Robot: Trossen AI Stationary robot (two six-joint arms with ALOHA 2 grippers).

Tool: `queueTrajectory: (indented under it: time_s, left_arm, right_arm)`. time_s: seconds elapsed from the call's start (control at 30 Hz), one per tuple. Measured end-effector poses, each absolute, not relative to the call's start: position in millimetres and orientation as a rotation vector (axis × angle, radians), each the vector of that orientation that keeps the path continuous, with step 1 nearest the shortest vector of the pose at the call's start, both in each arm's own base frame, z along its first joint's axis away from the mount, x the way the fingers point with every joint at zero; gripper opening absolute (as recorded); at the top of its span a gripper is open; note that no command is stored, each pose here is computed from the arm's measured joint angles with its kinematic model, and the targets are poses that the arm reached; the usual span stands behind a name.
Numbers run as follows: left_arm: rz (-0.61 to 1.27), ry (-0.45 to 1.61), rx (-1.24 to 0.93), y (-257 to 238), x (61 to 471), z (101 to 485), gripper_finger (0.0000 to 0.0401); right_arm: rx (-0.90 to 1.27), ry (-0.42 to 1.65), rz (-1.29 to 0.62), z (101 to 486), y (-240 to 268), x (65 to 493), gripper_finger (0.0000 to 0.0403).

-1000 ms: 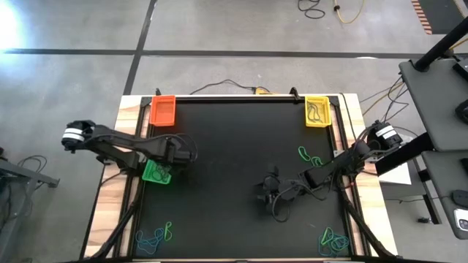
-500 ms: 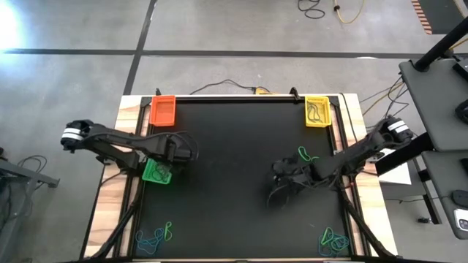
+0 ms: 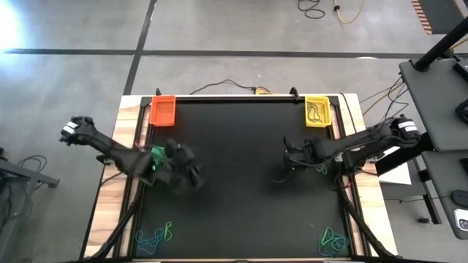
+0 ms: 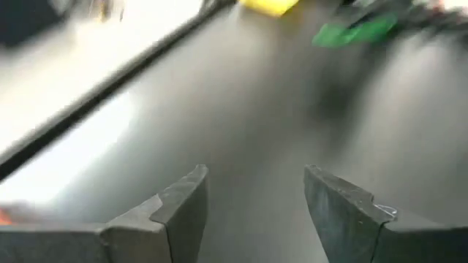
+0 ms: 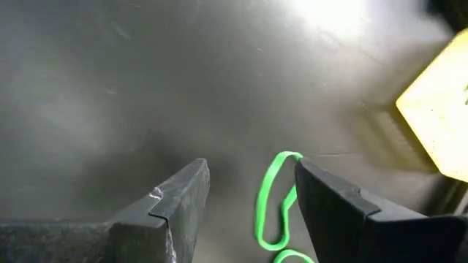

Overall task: Sort rubber bands into baskets
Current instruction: Put the middle right green rubber band into the orange bin

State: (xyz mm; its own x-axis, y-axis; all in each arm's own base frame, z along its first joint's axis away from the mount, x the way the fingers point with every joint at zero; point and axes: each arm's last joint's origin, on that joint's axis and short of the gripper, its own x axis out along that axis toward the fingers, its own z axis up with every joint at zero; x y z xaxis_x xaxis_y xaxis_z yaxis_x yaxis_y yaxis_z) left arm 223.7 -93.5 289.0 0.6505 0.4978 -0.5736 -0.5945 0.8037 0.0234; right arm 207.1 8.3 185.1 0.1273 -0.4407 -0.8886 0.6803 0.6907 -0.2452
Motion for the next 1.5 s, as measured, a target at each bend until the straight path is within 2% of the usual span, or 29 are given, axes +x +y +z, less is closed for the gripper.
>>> queueTrajectory:
  time_s: [0.17, 0.37, 0.8, 1.0, 1.2, 1.4, 1.5]
  left_arm:
    - [0.487, 0.472, -0.058, -140, 249, 269, 0.0206]
    - [0.385, 0.511, 0.093, -174, 288, 226, 0.0206]
    - [0.413, 0.545, 0.317, -214, 348, 207, 0.0206]
    - [0.414, 0.576, 0.352, -223, 360, 197, 0.0206]
    - [0.42, 0.556, 0.301, -226, 366, 194, 0.0206]
    - [0.424, 0.532, 0.268, -230, 371, 182, 0.0206]
    - [0.424, 0.526, 0.259, -232, 374, 176, 0.0206]
  right_arm:
    - [0.285, 1.28, -0.837, 177, -11, 203, 0.0199]
    - [0.385, 1.377, -0.775, 172, -28, 198, 0.0199]
    - [0.562, 1.481, -0.732, 158, -52, 187, 0.0199]
    - [0.632, 1.505, -0.641, 144, -55, 190, 0.0199]
    - [0.598, 1.568, -0.675, 133, -57, 193, 0.0199]
    - [0.543, 1.583, -0.631, 133, -58, 196, 0.0198]
    - [0.544, 1.587, -0.651, 133, -59, 195, 0.0183]
